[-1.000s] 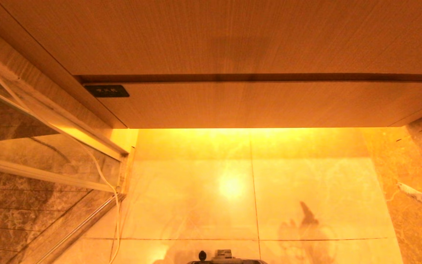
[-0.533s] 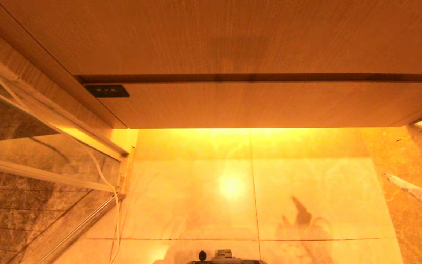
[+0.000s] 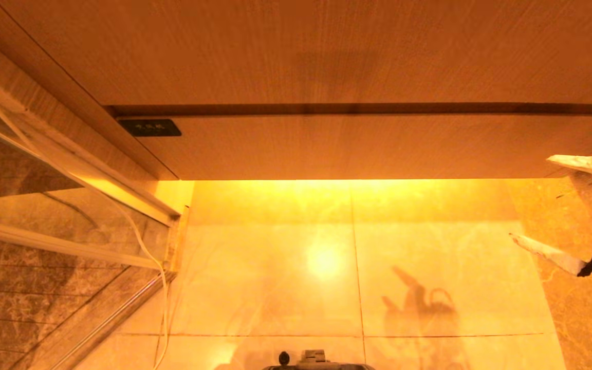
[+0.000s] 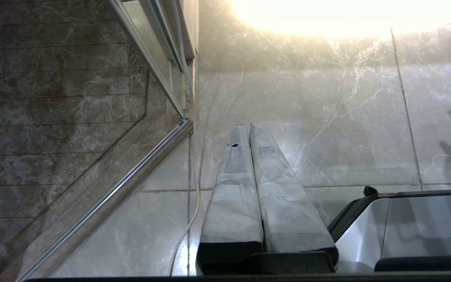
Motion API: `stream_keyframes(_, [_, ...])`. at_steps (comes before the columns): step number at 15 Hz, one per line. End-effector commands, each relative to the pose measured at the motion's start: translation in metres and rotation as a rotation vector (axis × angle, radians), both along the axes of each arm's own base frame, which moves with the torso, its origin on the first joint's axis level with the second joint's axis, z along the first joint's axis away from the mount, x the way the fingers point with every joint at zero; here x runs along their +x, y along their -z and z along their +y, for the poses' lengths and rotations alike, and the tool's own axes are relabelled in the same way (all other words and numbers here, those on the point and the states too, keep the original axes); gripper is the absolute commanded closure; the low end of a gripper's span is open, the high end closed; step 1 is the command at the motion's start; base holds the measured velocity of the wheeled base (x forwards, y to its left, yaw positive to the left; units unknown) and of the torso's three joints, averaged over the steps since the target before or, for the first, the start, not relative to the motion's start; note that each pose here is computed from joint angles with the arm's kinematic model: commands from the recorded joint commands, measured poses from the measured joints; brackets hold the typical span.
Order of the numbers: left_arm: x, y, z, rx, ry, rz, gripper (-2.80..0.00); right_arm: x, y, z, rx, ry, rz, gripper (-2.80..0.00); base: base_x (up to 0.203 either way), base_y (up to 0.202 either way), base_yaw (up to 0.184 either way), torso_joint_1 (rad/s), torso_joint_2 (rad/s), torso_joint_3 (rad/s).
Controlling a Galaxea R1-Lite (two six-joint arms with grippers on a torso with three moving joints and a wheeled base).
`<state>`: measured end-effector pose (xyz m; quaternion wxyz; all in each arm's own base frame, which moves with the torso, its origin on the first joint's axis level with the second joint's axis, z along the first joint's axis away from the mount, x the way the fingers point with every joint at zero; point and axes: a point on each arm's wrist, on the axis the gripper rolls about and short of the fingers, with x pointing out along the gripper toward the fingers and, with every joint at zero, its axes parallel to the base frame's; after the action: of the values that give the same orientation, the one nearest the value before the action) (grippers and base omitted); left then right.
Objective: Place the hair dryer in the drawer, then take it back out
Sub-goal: Pull open the drawer
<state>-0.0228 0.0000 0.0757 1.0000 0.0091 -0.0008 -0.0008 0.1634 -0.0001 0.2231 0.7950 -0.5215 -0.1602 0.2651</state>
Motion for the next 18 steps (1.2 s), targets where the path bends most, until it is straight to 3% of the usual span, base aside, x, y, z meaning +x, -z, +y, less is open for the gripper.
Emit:
stream_keyframes(1, [0.000,0.000,0.000,0.002,0.000,0.002,0.00,0.010,0.001,-0.001,-0.012,-0.005,0.001,-2.80,0.000,0.000,0.000,0.000,0.00,0.000])
stream_keyframes(7, [0.000,0.000,0.000,0.001,0.000,0.002,0.00,0.071,-0.002,-0.007,-0.108,-0.003,-0.028,-2.80,0.000,0.000,0.000,0.000,0.00,0.000])
stream_keyframes(10, [0.000,0.000,0.000,0.000,0.000,0.002,0.00,0.087,0.009,-0.008,-0.120,-0.010,0.079,-2.80,0.000,0.000,0.000,0.000,0.00,0.000])
stream_keyframes(12, [0.000,0.000,0.000,0.001,0.000,0.003,0.00,0.098,0.004,-0.009,-0.130,-0.004,0.122,-2.80,0.000,0.000,0.000,0.000,0.00,0.000])
stream_keyframes(14, [0.000,0.000,0.000,0.000,0.000,0.002,0.00,0.106,-0.002,-0.010,-0.144,0.012,0.232,-2.80,0.000,0.000,0.000,0.000,0.00,0.000])
stream_keyframes(18, [0.000,0.000,0.000,0.000,0.000,0.002,0.00,0.119,-0.033,-0.012,-0.162,0.074,0.230,-2.80,0.000,0.000,0.000,0.000,0.00,0.000])
